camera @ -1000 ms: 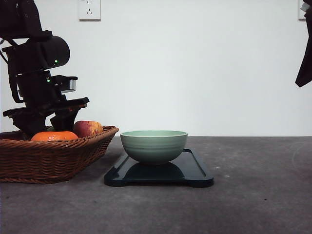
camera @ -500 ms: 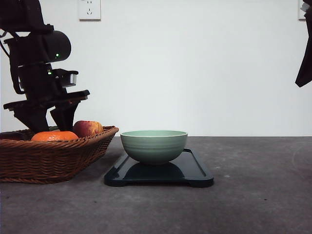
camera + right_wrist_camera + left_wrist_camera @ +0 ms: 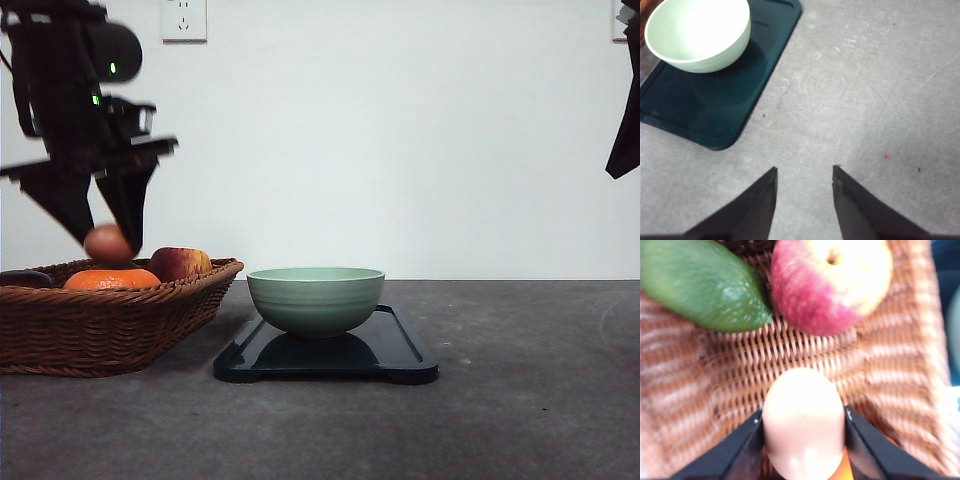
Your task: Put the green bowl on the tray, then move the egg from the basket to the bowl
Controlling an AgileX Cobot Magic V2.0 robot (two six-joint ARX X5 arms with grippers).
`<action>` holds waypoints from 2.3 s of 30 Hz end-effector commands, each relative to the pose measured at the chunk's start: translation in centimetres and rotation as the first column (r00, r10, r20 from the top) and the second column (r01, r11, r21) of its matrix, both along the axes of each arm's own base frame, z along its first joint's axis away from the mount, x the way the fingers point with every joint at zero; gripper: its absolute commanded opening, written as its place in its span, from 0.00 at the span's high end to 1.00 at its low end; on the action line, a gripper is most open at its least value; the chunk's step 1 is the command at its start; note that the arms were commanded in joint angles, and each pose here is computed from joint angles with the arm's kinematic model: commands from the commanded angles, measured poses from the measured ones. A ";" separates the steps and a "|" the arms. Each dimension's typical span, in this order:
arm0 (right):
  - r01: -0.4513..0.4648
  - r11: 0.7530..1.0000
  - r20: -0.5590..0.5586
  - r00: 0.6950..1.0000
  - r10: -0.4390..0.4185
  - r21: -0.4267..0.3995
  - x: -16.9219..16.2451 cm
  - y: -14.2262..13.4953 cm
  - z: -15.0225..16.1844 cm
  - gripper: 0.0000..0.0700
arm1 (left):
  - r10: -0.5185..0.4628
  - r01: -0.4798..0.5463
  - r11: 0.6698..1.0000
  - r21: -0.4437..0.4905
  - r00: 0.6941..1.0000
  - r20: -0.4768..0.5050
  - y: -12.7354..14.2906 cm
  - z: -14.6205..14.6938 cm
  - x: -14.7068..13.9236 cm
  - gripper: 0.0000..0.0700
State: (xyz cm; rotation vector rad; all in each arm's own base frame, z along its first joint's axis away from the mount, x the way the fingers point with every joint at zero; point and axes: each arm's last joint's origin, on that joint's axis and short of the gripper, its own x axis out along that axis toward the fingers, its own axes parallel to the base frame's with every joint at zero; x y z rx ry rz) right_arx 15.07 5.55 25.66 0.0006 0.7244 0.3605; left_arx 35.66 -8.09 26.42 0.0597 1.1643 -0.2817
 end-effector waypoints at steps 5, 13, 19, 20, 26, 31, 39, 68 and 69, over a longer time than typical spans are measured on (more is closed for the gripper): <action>-0.006 1.000 0.009 1.000 0.006 -0.006 0.2 0.1 0.1 0.69 | -0.035 0.041 0.998 -0.036 0.985 0.167 -1.0 4.6 -1.2 0.75; -0.006 1.000 0.009 1.000 0.006 -0.005 0.2 0.1 0.1 0.69 | -0.147 0.199 0.971 -0.132 0.933 0.328 -4.9 7.0 -2.3 0.75; -0.006 1.000 0.009 1.000 0.006 -0.005 0.2 0.1 0.1 0.69 | -0.221 0.316 0.937 -0.150 0.867 0.447 -8.8 7.9 -3.0 0.75; -0.006 1.000 0.009 1.000 0.006 -0.005 0.2 0.1 0.1 0.69 | -0.228 0.331 0.931 -0.152 0.856 0.464 -9.3 8.0 -3.1 0.75; -0.006 1.000 0.009 1.000 0.006 -0.005 0.2 0.1 0.1 0.69 | -0.244 0.358 0.924 -0.137 0.825 0.511 -11.2 7.9 -3.3 0.75; -0.007 1.000 0.009 1.000 0.007 -0.006 0.2 0.1 0.1 0.69 | -0.260 0.354 0.927 -0.126 0.846 0.465 -11.9 6.0 -2.4 0.75; -0.009 1.000 0.010 1.000 0.009 -0.008 0.2 0.1 0.1 0.69 | -0.299 0.362 0.926 -0.108 0.878 0.375 -13.6 2.3 -1.1 0.75; -0.012 1.000 0.009 1.000 0.012 -0.006 0.2 0.1 0.1 0.69 | -0.369 0.387 0.920 -0.066 0.910 0.191 -17.1 -7.1 0.8 0.74; -0.012 1.000 0.009 1.000 0.012 -0.006 0.2 0.1 0.1 0.69 | -0.365 0.382 0.922 -0.059 0.910 0.195 -17.1 -7.1 0.8 0.74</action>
